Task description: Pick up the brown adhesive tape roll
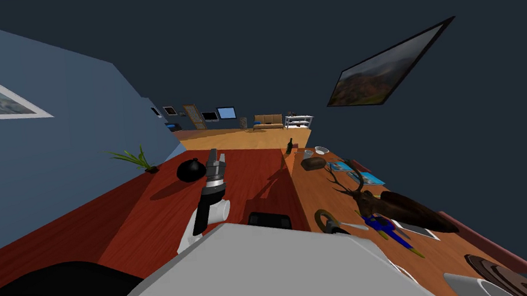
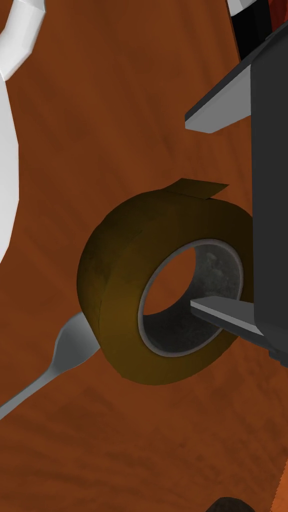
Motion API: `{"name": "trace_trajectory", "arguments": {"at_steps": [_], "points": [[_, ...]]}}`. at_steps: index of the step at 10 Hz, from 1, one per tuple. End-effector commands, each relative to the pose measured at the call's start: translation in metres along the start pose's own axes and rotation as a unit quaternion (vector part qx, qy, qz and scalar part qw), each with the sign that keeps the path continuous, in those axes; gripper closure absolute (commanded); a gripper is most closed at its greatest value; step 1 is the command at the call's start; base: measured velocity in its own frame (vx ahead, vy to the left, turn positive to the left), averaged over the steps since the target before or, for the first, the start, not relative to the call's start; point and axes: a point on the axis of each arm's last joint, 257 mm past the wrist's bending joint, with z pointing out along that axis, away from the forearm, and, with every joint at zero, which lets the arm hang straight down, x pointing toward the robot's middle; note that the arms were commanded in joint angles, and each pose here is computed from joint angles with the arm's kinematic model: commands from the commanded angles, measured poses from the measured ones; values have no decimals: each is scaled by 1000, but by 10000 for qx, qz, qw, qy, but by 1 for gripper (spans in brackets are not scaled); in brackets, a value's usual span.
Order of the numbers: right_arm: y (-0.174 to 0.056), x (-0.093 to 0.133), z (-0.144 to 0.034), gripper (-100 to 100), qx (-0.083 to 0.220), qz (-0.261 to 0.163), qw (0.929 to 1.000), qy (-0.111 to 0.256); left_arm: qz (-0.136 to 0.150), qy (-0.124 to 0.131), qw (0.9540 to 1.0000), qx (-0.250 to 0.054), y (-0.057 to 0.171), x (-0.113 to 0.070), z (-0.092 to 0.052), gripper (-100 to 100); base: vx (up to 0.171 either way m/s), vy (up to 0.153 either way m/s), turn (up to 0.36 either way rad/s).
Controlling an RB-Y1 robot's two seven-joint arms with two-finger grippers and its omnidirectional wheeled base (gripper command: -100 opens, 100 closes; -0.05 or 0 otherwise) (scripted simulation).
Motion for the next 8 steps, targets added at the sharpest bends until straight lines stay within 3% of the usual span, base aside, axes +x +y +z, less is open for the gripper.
{"name": "trace_trajectory", "arguments": {"at_steps": [1, 5, 6, 7, 8], "points": [[0, 0, 0, 100, 0, 0, 10000, 0, 0, 0, 10000, 0, 0, 0, 0, 0, 0, 0, 0], [0, 0, 0, 100, -4, -13, 10000, 5, 0, 0, 10000, 0, 0, 0, 0, 0, 0, 0, 0], [0, 0, 0, 0, -5, -13, 10000, 5, 0, 0, 10000, 0, 0, 0, 0, 0, 0, 0, 0], [-6, 5, -7, 100, -9, 35, 10000, 17, 0, 0, 10000, 0, 0, 0, 0, 0, -17, 29, 52], [-9, 7, -10, 100, -13, 51, 10000, 25, -1, 0, 10000, 0, 0, 0, 0, 0, -38, 45, 50]]}}
